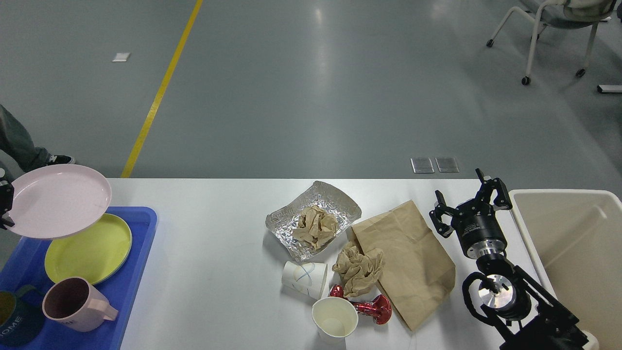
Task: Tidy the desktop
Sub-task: 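Lower the pink plate onto the yellow plate and release it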
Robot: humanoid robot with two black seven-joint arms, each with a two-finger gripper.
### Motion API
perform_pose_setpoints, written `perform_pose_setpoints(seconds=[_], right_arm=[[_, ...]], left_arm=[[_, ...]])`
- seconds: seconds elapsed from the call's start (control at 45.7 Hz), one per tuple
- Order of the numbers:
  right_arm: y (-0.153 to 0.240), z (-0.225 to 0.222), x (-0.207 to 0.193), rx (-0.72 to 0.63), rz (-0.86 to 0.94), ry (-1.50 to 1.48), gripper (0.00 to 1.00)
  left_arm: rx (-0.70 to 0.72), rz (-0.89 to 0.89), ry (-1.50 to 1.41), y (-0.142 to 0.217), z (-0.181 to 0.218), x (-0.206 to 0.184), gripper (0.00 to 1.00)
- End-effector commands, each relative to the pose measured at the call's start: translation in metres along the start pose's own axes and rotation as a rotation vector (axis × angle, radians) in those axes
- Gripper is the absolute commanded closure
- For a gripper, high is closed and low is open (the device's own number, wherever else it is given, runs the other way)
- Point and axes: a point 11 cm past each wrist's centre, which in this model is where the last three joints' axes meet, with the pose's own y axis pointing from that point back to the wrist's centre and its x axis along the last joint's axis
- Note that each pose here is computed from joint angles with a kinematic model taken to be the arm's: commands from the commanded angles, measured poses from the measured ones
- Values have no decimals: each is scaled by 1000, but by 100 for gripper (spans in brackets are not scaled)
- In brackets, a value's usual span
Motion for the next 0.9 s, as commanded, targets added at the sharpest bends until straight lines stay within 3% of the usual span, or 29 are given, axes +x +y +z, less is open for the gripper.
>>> perform_pose_setpoints(seconds=[0.0,0.35,0.875], right_arm=[[0,0,0,0,0,0,0],[0,0,0,0,0,0,0],[0,0,0,0,0,0,0]], left_arm=[[18,24,28,-21,-13,-4,100],[95,47,-11,-68,-16,-30,100],[137,78,-41,-79,-17,-35,100]])
